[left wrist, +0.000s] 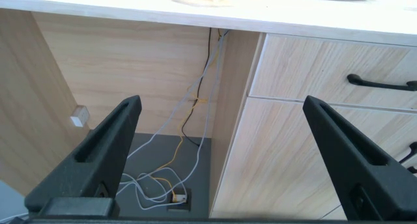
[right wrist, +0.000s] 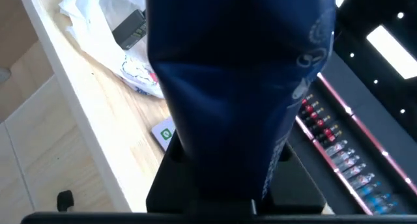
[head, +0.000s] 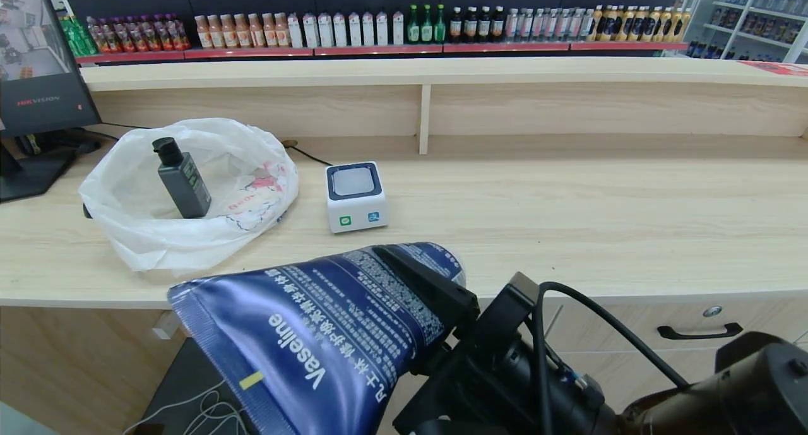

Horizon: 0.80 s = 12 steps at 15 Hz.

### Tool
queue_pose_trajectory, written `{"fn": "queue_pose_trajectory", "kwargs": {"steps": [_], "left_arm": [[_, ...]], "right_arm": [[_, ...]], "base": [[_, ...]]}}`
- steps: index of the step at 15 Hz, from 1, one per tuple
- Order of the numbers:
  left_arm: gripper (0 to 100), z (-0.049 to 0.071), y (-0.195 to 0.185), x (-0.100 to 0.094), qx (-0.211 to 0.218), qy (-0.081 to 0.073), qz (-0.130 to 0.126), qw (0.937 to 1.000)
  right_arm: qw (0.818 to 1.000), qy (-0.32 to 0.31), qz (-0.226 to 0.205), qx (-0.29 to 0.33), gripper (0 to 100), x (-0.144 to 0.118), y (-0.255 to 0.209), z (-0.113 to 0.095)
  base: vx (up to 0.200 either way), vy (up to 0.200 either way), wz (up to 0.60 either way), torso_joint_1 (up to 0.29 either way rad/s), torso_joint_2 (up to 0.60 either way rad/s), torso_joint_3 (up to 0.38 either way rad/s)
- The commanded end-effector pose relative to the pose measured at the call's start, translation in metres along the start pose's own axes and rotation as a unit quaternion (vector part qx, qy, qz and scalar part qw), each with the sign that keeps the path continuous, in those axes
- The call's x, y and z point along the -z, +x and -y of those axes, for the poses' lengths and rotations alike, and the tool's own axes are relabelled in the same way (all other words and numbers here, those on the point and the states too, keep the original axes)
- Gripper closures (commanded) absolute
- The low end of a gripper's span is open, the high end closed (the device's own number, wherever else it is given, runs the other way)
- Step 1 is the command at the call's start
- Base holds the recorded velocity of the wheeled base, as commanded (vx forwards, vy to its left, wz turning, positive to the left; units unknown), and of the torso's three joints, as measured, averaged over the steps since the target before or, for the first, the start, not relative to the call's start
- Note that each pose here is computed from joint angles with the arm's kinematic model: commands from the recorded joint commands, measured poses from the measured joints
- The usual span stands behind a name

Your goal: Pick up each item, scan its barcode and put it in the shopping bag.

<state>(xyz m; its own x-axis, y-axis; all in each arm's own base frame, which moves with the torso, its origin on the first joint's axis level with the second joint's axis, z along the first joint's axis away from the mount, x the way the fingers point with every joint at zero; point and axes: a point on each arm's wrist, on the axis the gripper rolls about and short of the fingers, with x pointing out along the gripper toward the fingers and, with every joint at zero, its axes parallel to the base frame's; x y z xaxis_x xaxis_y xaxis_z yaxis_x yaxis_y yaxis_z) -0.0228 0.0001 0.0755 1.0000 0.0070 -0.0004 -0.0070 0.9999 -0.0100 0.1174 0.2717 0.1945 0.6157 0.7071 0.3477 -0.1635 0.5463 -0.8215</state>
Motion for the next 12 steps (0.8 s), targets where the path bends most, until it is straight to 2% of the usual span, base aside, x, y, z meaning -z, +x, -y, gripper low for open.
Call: {"fn": "queue_pose_trajectory", "kwargs": {"steps": [1, 8, 12], "left_arm": [[0, 0.0000, 0.0000, 0.0000, 0.000, 0.000, 0.000, 1.0000], [0, 0.0000, 0.0000, 0.0000, 0.000, 0.000, 0.000, 1.0000], [0, 0.0000, 0.0000, 0.0000, 0.000, 0.000, 0.000, 1.0000]], "right_arm": [[1.000, -0.006, 0.008, 0.003, 100, -0.0018, -0.0009, 0.0036], [0.998, -0.058, 0.018, 0.023, 100, -0.0084, 0.0013, 0.0130], [0.996, -0.087, 0.015, 0.017, 100, -0.0068, -0.0005, 0.0106]], "base": [[0.000, 0.000, 0.00, 0.000, 0.00, 0.000], [0.000, 0.000, 0.00, 0.000, 0.00, 0.000], [0.000, 0.000, 0.00, 0.000, 0.00, 0.000]]}}
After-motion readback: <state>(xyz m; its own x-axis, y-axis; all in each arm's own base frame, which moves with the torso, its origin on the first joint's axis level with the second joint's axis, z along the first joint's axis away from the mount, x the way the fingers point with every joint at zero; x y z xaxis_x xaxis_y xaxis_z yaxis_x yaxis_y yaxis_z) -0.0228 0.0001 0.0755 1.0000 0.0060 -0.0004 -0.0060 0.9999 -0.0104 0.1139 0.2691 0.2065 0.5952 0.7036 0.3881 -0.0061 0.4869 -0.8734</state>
